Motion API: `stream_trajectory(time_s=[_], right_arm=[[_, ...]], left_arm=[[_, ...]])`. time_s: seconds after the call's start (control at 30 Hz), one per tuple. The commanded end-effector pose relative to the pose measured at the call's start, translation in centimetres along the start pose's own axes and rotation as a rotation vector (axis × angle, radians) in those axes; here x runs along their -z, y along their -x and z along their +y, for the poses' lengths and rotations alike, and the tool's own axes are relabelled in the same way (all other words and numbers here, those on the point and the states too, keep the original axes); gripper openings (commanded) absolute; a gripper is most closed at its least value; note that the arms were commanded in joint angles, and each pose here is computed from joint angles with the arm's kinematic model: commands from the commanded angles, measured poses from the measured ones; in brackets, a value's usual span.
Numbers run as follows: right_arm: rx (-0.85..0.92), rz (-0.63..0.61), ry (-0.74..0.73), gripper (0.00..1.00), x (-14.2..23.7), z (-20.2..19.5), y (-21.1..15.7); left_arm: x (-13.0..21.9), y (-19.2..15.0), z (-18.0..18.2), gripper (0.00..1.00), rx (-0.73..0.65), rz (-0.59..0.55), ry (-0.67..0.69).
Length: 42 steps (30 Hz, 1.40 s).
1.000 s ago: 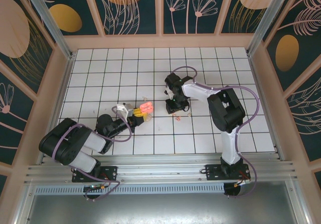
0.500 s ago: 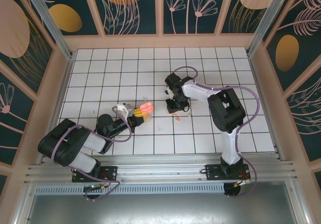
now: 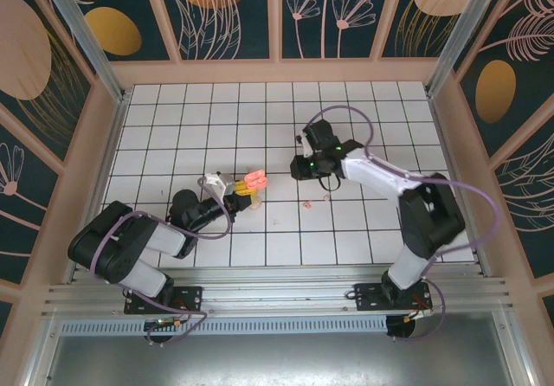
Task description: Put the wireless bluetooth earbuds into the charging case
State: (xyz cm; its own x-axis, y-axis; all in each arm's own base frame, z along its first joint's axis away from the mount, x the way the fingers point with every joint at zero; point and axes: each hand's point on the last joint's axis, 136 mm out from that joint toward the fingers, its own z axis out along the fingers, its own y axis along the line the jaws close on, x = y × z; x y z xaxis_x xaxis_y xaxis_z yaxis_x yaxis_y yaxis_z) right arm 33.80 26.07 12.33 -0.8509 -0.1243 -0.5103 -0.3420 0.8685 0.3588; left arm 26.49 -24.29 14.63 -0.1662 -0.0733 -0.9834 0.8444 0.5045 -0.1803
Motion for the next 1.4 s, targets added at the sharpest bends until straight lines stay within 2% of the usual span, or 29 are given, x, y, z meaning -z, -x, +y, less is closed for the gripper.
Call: stream_trajectory(time_s=[0.0, 0.23, 0.4, 0.77, 1.37], right_arm=[[-0.026, -0.270, 0.149, 0.24, 3.7, 3.0, 4.8], [-0.019, -0.561, 0.340, 0.24, 9.8, 5.8, 6.7], [-0.004, -0.679, 0.417, 0.24, 12.1, 7.1, 6.5], [0.053, -0.729, 0.496, 0.24, 12.5, 9.8, 5.5], [0.172, -0.818, 0.502, 0.24, 14.8, 10.4, 3.6]], left_arm=[[-1.2, 2.2, -0.2, 0.08, -0.056, -0.082, -0.010], [-3.0, 3.6, -0.3, 0.07, -0.049, -0.152, -0.018], [-4.3, 4.2, -0.7, 0.07, -0.030, -0.190, -0.042], [-5.8, 4.7, -1.1, 0.07, -0.075, -0.208, -0.051], [-5.7, 4.9, -1.6, 0.06, -0.372, -0.221, 0.016]])
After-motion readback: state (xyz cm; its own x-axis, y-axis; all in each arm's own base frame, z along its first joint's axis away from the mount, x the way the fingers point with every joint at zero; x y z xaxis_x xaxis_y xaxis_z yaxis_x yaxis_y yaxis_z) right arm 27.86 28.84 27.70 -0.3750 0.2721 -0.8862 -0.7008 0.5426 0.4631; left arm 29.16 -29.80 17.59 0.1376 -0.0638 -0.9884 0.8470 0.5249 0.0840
